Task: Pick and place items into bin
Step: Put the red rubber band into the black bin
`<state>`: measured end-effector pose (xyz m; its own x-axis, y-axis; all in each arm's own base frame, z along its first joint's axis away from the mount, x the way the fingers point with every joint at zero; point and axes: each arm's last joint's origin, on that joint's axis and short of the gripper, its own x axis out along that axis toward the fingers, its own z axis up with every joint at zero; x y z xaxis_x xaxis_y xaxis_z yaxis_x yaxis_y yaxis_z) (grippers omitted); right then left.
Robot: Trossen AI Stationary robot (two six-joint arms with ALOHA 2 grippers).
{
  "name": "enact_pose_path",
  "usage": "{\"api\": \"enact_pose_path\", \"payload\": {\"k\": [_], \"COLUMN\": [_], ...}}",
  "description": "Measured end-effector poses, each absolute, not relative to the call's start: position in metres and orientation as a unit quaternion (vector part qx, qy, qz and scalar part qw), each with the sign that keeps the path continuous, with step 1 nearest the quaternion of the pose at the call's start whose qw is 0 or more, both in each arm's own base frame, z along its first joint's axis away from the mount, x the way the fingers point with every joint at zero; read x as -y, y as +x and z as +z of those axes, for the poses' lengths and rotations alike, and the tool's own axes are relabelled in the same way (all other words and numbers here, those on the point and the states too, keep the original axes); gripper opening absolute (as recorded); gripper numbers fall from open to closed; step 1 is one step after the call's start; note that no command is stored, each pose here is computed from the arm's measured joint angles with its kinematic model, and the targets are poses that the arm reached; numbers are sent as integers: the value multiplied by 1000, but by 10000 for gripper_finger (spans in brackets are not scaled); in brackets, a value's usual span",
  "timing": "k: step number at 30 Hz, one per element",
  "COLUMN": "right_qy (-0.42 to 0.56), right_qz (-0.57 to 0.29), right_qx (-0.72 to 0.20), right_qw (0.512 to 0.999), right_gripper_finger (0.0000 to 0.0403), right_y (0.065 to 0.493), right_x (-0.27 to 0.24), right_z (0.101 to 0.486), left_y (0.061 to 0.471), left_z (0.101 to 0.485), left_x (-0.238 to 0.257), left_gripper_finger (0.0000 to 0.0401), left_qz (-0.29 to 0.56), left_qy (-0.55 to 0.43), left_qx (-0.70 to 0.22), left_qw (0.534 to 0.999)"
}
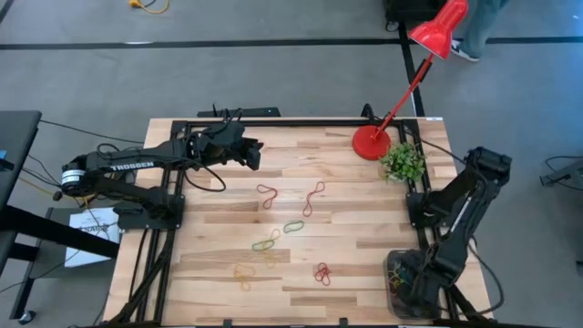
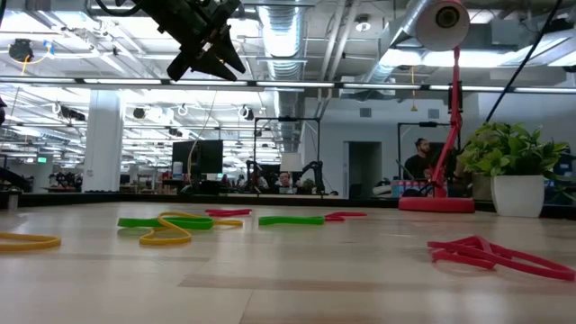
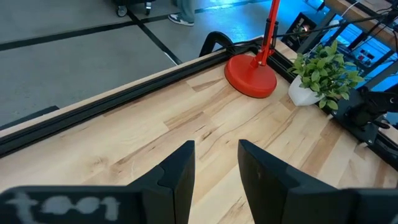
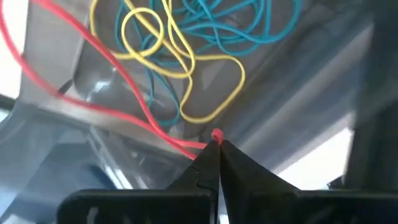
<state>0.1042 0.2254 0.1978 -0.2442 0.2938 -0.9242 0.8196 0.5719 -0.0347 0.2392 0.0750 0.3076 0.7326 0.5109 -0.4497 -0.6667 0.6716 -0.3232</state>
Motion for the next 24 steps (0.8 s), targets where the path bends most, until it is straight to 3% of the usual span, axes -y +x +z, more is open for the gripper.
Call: {"api": "enact_pose_path", "payload": {"k": [6, 10, 18, 24], "right_qy": [370, 387, 407, 441], "right_qz": [-305, -285, -266, -211], "right_qx": [-735, -733, -731, -727], "right_qw": [480, 482, 478, 483], "right_gripper_finger": [9, 33, 91, 110], "right_y": [117, 127, 134, 142], "right_x": [-231, -234, -225, -208], "right_z": [175, 172, 184, 209], "left_y": [239, 239, 239, 239], "left_z": [308, 308, 308, 308], "left_x": [-75, -75, -75, -75], "left_gripper_finger": [112, 112, 112, 112], "left_qz": [328, 329, 328, 328], "left_qy": [-246, -247, -247, -247], "left_qx": [-161, -160, -160, -160], "left_qw": [898, 898, 897, 898]}}
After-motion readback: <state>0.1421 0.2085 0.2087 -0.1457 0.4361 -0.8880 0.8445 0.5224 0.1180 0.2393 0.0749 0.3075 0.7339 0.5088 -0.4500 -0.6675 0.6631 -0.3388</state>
